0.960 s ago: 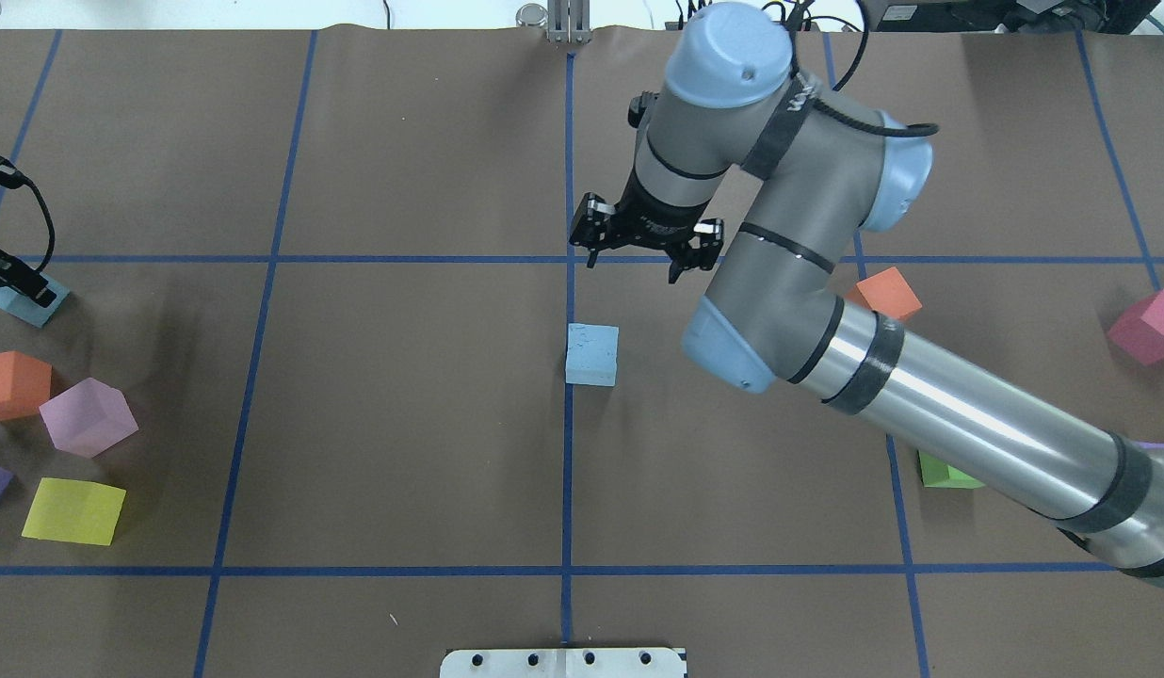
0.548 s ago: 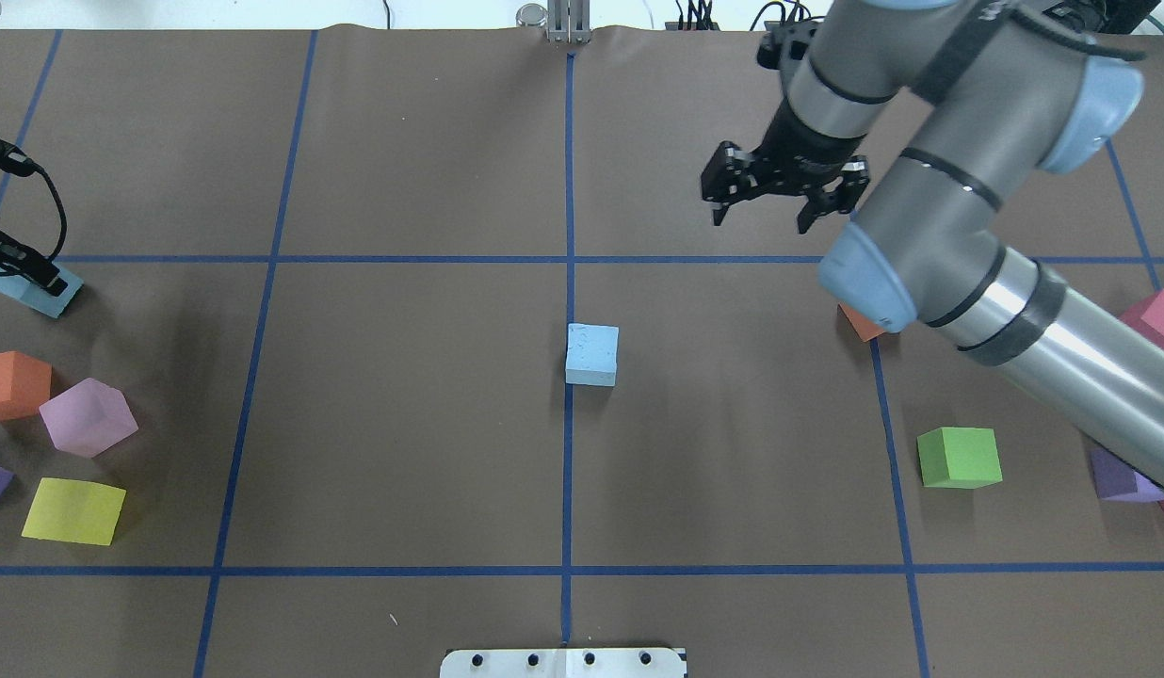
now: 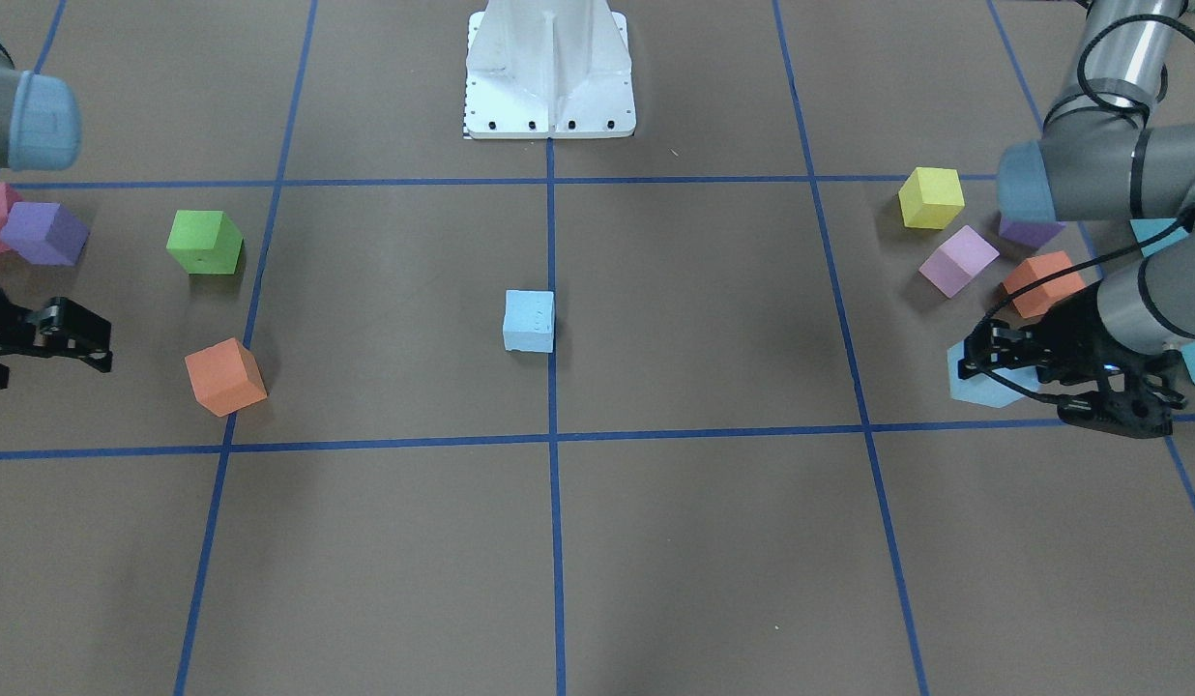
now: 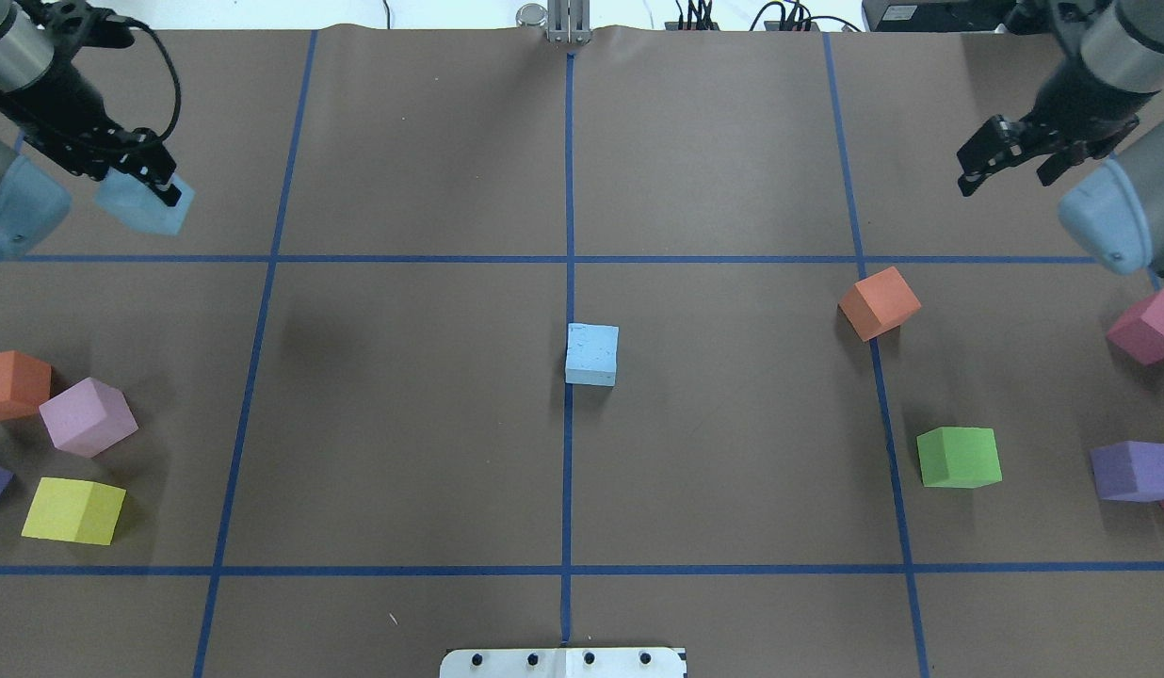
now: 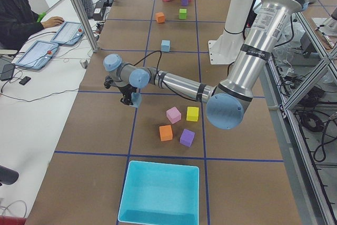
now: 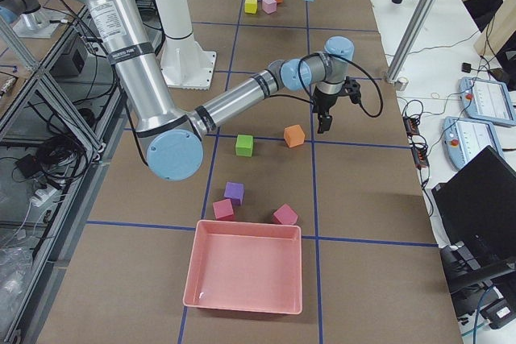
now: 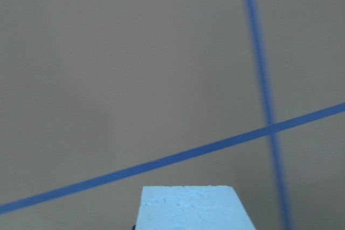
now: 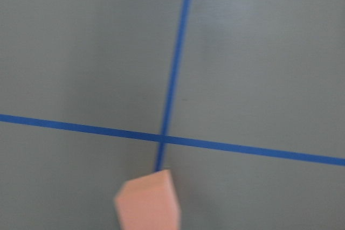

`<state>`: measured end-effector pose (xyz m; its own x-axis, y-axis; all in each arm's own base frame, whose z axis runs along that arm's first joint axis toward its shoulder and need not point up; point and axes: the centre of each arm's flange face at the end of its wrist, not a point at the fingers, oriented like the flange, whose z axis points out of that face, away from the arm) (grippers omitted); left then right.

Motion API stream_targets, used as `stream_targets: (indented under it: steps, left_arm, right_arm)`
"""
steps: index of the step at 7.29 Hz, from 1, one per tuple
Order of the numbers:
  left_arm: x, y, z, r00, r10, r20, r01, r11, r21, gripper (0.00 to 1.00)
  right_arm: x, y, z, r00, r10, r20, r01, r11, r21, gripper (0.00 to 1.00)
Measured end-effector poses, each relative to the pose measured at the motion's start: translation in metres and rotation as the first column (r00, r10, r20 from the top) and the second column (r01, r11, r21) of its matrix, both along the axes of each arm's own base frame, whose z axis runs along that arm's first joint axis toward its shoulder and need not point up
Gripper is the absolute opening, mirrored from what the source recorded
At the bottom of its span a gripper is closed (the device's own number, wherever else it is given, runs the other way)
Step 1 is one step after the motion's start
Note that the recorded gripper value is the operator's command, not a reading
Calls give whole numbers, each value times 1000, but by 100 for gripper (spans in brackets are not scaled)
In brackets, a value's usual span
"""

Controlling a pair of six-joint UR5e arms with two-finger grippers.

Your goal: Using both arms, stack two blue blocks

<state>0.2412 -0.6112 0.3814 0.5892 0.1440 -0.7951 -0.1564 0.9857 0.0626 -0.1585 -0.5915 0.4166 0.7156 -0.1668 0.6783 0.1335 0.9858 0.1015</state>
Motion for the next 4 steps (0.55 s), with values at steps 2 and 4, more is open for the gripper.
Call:
stream_targets:
  steps: [2,4]
  left_arm:
    - [100,49,-110,996,-88,-3,87,991,-104,62]
    - [196,103,-184,989,-150,17,151,977,-154,62]
  right_arm:
    - [71,-11,57,998,-49,-37,50,999,17,100]
    - [132,-20,110,995,-88,-52,89,996,29,100]
